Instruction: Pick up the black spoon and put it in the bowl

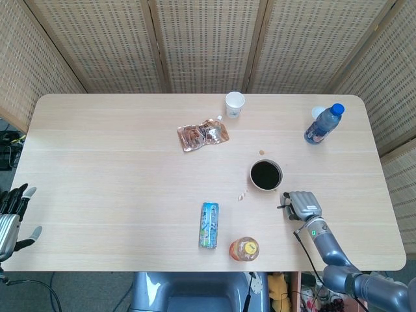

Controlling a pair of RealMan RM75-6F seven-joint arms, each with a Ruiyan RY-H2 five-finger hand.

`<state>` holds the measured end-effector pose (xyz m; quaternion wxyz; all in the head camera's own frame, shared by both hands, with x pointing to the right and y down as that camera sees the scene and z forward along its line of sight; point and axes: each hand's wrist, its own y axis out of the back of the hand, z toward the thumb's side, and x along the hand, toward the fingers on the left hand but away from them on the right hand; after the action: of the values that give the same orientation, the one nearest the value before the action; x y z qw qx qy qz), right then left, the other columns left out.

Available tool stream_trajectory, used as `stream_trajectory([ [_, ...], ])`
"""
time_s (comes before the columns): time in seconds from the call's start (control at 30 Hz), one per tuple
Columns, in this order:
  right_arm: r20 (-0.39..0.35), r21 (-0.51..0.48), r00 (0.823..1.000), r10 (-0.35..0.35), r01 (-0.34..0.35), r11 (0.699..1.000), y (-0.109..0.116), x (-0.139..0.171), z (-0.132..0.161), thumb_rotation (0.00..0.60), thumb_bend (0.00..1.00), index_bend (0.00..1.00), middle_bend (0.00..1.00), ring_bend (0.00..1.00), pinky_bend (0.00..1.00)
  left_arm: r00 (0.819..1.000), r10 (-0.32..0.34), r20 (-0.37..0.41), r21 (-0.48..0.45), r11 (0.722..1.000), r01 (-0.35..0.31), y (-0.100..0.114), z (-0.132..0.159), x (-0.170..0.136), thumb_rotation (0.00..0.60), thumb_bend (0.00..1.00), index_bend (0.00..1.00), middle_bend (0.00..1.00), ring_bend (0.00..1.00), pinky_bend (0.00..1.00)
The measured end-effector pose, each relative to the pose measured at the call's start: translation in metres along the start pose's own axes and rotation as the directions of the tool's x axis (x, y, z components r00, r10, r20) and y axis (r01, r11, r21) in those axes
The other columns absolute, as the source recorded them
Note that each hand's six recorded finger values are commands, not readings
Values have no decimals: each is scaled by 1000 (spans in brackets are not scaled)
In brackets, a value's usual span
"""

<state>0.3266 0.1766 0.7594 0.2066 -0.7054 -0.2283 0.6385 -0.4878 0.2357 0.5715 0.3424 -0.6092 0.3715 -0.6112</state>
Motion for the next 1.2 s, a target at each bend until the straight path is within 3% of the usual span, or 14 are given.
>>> stream_trajectory([
  [0.3,-21,-17,1000,-11,10,1000,4,8,5,600,717,455,964,1000,1000,1000,0,4,-2,1000,0,-1,1,1,600,323,0,0,0,0],
  [0.5,-40,-22,998,-49,48,999,11,13,7,600,550,500,968,1000,1000,1000,0,7,-4,1000,0,-1,2,1,600,324,0,0,0,0],
  [0.8,-61,-39,991,-116,114,993,14,16,10,600,551,559,975,1000,1000,1000,6,8,-3,1000,-6,1,2,1,600,323,0,0,0,0],
  [1.2,-100,74,981,-166,174,982,12,16,17,600,550,562,975,1000,1000,1000,3,6,0,1000,-3,0,2,0,600,323,0,0,0,0],
])
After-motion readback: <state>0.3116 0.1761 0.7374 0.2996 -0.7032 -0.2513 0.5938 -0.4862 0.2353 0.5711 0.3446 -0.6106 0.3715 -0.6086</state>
